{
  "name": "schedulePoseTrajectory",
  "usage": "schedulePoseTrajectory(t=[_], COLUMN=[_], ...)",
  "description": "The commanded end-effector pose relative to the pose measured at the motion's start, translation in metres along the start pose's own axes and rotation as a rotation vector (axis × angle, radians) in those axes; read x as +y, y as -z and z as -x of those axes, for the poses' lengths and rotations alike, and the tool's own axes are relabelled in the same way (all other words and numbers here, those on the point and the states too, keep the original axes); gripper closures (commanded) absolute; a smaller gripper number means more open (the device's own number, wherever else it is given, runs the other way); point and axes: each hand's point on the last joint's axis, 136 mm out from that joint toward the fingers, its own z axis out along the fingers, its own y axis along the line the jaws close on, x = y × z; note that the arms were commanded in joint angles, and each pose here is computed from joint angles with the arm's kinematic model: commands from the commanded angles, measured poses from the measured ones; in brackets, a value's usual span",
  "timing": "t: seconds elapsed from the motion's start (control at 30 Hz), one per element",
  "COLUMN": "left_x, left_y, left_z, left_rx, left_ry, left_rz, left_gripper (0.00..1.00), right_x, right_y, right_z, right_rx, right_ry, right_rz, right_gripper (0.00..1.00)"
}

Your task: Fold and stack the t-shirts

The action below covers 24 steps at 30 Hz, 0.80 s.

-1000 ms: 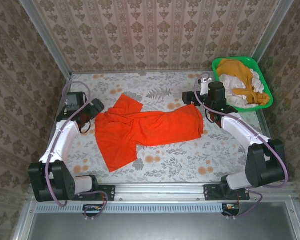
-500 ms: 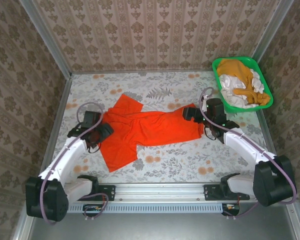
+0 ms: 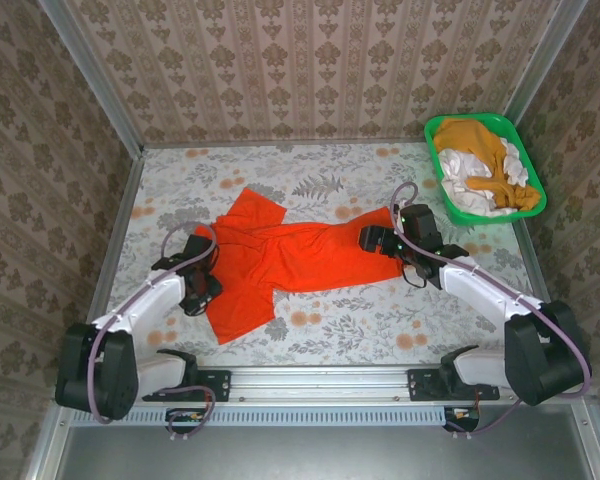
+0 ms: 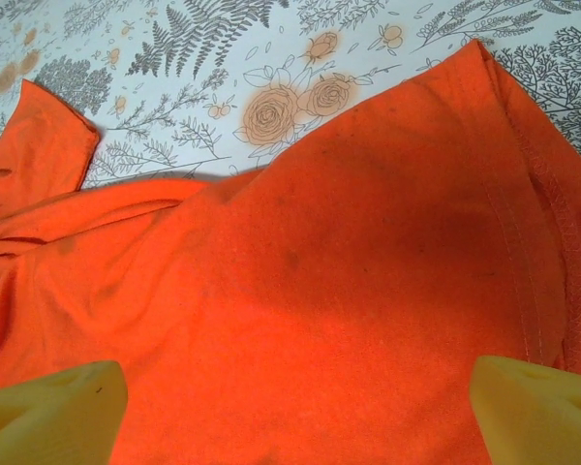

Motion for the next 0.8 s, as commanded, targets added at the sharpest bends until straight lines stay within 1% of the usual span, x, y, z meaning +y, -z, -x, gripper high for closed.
schedulePoseTrajectory(t=[0.0, 0.1, 0.3, 0.4, 0.57, 0.6, 0.67, 0.77], left_x=[-0.001, 0.000, 0.000, -0.002, -0.005, -0.005, -0.006, -0.009], left_y=[-0.006, -0.013, -0.029, -0.030, -0.031, -0.031, -0.032, -0.032], left_z=[0.008, 0.009, 0.003, 0.004, 0.003, 0.003, 0.003, 0.003], left_rx=[-0.007, 0.011, 0.033, 0.026, 0.030, 0.031, 0.027, 0.014], left_ry=[-0.015, -0.020, -0.005, 0.002, -0.015, -0.018, -0.020, -0.002], left_rz=[0.021, 0.041, 0.032, 0.019, -0.003, -0.008, -0.024, -0.065], left_gripper=[0.53, 0.53, 0.59, 0.69, 0.98, 1.00, 1.00, 1.00], right_x=[0.003, 0.002, -0.001, -0.001, -0.001, -0.002, -0.005, -0.017], right_y=[-0.002, -0.002, 0.000, 0.002, 0.011, 0.013, 0.020, 0.029], right_z=[0.002, -0.001, -0.002, 0.000, 0.002, 0.002, 0.002, -0.005], right_rx=[-0.004, 0.002, -0.006, -0.011, -0.025, -0.027, -0.043, -0.047], right_ry=[-0.013, -0.012, -0.014, -0.020, -0.038, -0.038, -0.039, -0.060], right_rz=[0.009, 0.004, -0.006, -0.004, -0.014, -0.019, -0.031, -0.077], right_gripper=[0.08, 0.07, 0.07, 0.07, 0.08, 0.08, 0.07, 0.00])
